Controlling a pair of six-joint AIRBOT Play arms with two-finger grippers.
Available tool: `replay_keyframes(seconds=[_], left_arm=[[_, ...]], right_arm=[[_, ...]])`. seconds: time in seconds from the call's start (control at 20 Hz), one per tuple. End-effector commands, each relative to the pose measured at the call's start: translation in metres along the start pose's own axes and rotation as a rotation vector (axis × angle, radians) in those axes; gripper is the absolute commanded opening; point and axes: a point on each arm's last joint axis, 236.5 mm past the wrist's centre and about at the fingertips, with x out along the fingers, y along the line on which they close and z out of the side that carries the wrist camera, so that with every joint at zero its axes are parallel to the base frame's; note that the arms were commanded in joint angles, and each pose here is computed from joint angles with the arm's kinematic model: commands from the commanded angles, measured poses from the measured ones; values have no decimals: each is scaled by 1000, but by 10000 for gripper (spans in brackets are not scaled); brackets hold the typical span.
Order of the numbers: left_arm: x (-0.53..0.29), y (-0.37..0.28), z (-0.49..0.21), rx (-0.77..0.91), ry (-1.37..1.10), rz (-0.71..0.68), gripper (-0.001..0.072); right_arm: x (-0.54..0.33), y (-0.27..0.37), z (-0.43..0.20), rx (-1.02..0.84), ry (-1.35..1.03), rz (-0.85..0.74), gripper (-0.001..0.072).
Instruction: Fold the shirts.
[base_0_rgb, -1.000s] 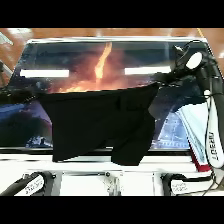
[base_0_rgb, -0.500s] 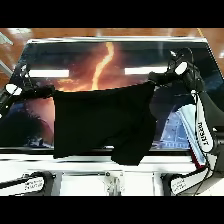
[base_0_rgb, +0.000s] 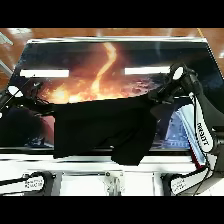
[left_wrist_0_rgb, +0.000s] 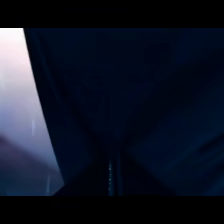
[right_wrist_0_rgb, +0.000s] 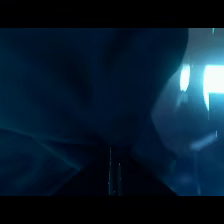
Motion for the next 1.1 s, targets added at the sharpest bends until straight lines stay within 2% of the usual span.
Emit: replay_keyframes(seconds=[0.0,0.1,0.15,0.2,0.25,0.3,0.4,0.55,0.65,0.85,1.05], left_arm=[[11,6,-39,-59,189,3,37],[18,7,-43,-101,219,-3,53],[19,7,-43,-105,222,-3,210],[18,8,-42,-104,216,-1,485],[14,9,-40,-106,205,1,668],[7,11,-38,-110,189,4,673],[-13,18,-39,-117,155,4,673],[-41,34,-62,-155,144,-10,673],[-36,43,-99,-233,158,-31,673],[3,35,-194,-314,293,-135,677],[26,27,-214,-353,300,-177,679]], right_arm=[[24,-12,-36,46,125,-25,56],[29,-12,-35,54,115,-20,56],[28,-11,-32,54,102,-14,93],[26,-8,-30,52,88,-5,279],[20,-6,-29,28,74,1,544],[11,-6,-31,-12,65,-5,632],[-12,-24,-43,-87,74,-103,632],[-61,-91,-68,-92,112,-386,628],[-65,-102,-87,10,86,-301,628],[-37,-84,-117,200,21,51,628],[-19,-86,-127,246,10,104,628]])
